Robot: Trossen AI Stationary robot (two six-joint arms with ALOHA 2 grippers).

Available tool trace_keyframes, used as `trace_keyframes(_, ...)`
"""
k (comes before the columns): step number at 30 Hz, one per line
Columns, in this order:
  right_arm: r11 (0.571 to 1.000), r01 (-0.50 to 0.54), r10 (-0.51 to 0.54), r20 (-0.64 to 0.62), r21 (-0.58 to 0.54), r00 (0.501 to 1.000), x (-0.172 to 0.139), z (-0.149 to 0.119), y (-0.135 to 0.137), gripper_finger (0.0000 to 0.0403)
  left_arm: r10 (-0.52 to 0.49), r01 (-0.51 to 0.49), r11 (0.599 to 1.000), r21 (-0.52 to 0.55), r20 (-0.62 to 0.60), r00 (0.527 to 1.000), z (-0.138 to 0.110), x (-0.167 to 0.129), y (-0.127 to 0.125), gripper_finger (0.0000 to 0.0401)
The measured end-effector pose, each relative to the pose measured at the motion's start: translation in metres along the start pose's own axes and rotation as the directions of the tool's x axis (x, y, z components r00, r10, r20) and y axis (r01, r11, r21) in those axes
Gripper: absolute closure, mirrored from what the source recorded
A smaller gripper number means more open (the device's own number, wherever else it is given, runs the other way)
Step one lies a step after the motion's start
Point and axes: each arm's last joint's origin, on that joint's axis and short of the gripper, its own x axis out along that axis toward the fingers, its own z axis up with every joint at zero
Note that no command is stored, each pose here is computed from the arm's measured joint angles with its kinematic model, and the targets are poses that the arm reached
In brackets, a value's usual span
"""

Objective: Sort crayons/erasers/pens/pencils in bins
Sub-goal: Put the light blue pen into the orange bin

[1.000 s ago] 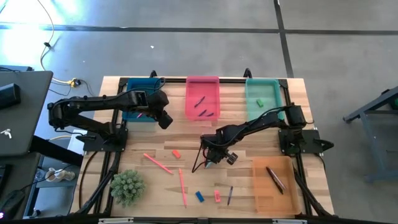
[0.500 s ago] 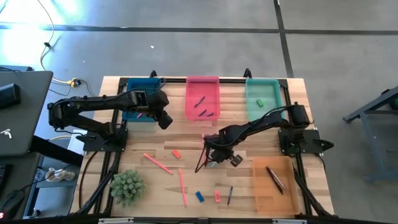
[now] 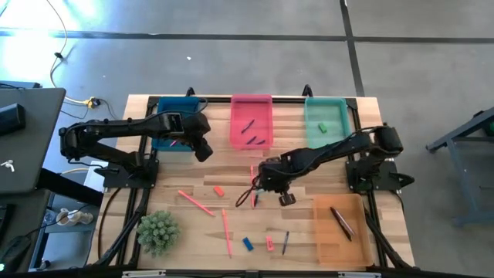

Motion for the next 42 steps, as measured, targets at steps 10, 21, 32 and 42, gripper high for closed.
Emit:
trace_keyframes(10, 0.875, 0.220, -0.293, 0.110, 0.430, 0.950, -0.065, -0.009, 0.014, 0.0384, -0.074, 0.076, 0.993, 0.094, -0.018, 0.997, 0.000, 0.000, -0.002, 0.0314)
trace_keyframes(21, 0.503, 0.302, -0.526, 0.010, 0.810, 0.850, -0.113, -0.051, 0.053, 0.0384, -0.186, 0.195, 0.952, 0.235, -0.057, 0.981, -0.004, -0.001, -0.012, 0.0314)
trace_keyframes(32, 0.276, 0.176, -0.481, -0.023, 0.945, 0.876, -0.090, -0.084, 0.113, 0.0384, -0.205, 0.217, 0.921, 0.325, -0.070, 0.976, -0.008, -0.003, -0.023, 0.0314)
trace_keyframes(42, 0.250, 0.098, -0.383, 0.005, 0.963, 0.924, -0.086, -0.109, 0.166, 0.0384, -0.209, 0.221, 0.919, 0.327, -0.072, 0.975, -0.009, -0.003, -0.026, 0.0314)
